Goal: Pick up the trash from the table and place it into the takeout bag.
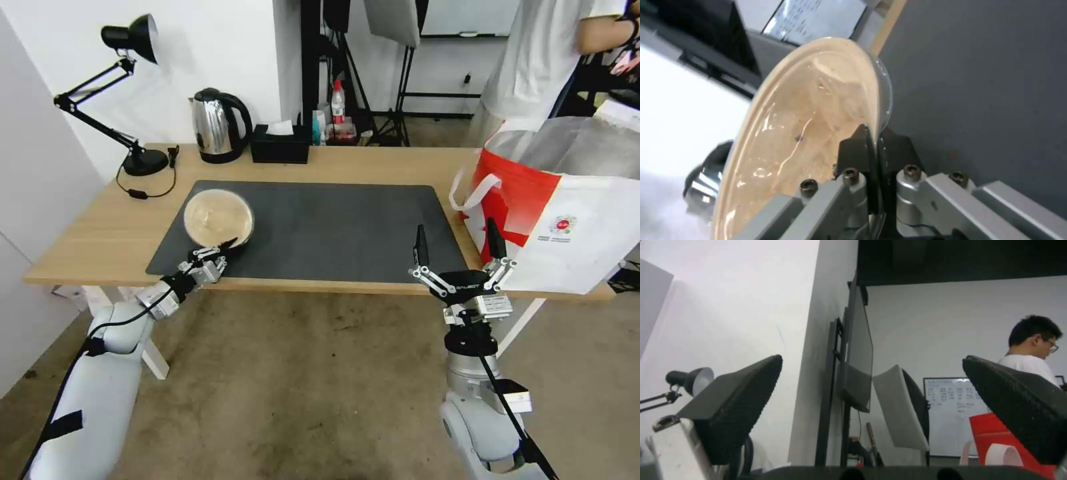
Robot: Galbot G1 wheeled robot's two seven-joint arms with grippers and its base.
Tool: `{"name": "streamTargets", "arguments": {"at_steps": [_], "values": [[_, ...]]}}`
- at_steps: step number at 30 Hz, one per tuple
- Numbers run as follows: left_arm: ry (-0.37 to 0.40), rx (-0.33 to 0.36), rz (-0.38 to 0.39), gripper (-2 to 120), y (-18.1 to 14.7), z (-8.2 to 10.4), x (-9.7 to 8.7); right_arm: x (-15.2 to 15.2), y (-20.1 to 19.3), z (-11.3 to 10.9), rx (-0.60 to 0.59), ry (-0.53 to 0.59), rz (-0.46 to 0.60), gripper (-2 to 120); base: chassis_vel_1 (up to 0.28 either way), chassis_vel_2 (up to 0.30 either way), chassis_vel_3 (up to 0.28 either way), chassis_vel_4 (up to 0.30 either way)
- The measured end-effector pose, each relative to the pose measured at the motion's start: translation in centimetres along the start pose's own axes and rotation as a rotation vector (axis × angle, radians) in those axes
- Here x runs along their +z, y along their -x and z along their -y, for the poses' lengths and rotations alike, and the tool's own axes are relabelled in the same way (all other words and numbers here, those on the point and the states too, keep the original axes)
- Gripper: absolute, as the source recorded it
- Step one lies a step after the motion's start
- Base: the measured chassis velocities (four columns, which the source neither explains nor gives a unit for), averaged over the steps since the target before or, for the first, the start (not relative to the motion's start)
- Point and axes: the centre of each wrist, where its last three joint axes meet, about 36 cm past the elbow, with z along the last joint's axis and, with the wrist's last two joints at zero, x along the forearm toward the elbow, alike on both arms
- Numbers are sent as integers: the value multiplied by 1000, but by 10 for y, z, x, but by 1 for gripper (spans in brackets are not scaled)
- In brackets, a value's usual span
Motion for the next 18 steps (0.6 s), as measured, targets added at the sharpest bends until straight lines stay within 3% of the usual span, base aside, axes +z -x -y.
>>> {"name": "streamTargets", "arguments": {"at_steps": [18], "values": [[19, 10, -7, 0, -5, -5, 1, -1, 0, -2, 1, 4, -1, 100, 0, 0, 0, 0]]}}
